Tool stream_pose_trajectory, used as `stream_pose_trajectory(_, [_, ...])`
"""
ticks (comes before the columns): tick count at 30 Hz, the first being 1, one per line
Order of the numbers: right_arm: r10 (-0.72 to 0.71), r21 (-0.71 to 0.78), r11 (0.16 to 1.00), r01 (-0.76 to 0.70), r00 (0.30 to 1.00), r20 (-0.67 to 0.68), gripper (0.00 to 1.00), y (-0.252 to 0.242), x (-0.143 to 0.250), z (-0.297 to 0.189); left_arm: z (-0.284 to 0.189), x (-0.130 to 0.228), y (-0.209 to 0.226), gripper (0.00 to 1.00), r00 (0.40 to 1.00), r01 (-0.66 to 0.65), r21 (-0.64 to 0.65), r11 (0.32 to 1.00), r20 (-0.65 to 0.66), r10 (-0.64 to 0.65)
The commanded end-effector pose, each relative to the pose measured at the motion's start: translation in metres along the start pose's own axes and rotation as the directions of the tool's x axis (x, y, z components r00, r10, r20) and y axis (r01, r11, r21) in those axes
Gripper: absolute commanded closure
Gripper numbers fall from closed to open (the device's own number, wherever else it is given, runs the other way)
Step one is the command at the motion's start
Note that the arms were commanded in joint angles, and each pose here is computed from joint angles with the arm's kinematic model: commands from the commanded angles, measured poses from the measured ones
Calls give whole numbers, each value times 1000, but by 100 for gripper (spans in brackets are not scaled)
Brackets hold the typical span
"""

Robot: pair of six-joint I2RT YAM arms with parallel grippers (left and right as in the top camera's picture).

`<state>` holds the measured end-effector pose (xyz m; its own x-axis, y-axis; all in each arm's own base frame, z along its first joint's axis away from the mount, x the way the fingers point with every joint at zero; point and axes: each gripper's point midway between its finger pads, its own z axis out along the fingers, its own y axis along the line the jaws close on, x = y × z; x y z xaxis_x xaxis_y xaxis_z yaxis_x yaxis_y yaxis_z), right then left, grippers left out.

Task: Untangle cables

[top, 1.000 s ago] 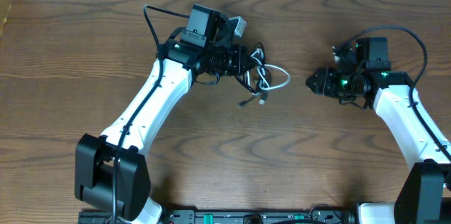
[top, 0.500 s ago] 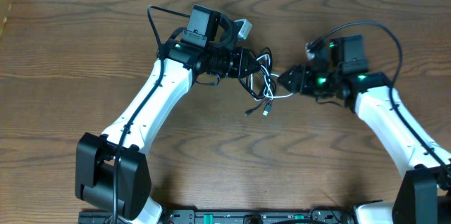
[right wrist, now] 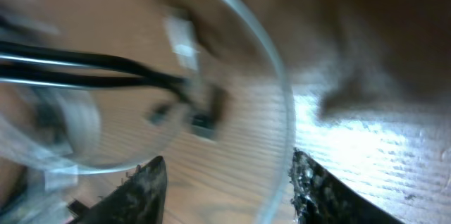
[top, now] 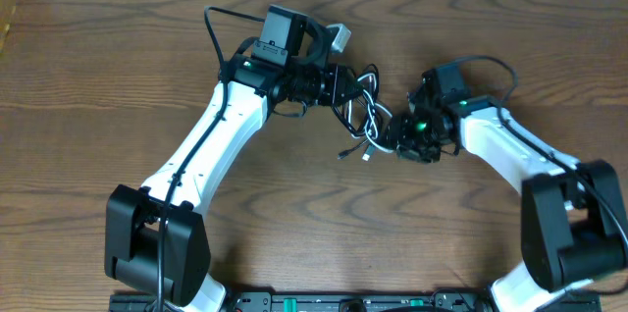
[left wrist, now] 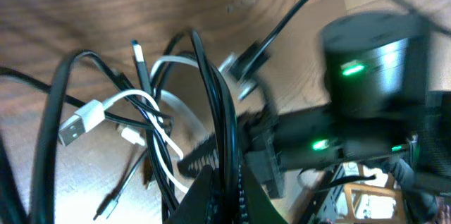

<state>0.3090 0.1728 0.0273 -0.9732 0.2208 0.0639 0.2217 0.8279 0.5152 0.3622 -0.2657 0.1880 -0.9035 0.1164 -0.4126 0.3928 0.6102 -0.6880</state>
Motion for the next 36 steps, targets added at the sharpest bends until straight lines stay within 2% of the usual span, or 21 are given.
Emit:
stream_pose_trajectory(1, [31,38,999,-29,998,-51,55,-9,7,9,-10,-15,4,93,998,24,7,1000,52,-24])
stream_pose_trajectory(8, [62,243,969,-46,996,-62,59,-56,16,0,-56,-50,1,92,982,4,4,1000,190,-5])
stream_pose_trajectory(14, [145,519,846,-127,989,5,62,-128,13,-35,-116,-69,11,93,945,13,-43,999,327,1])
stream_pose_trajectory(20, [229,626,749,-216,971,61,64,-172,12,-66,-137,-72,28,93,931,57,-68,996,365,-29])
stream_pose_trajectory(22, [236,619,754,-220,970,57,64,-177,11,-69,-138,-72,28,93,931,59,-68,996,365,-30])
stream_pose_trajectory(24, [246,601,767,-227,968,51,64,-177,11,-69,-137,-71,27,92,931,57,-67,996,363,-29])
stream_pose_trajectory(25, [223,566,800,-200,974,28,64,-172,9,-65,-135,-71,26,93,933,57,-65,996,359,-29])
stream_pose_trajectory(30, [-21,284,958,32,999,-43,56,-113,-11,-56,-123,-64,15,93,946,43,-51,998,323,-25])
stream_pose_trajectory(31, [-146,143,979,144,989,4,53,-77,-24,-67,-117,-61,9,93,951,32,-42,999,309,-17])
stream_pose_trajectory(33, [-274,3,961,275,957,92,48,-36,-36,-86,-111,-59,3,92,955,20,-34,999,296,-9])
stream_pose_trajectory(36, [-387,-120,895,429,883,266,28,16,-51,-123,-105,-56,-6,93,961,19,-13,1000,278,-14])
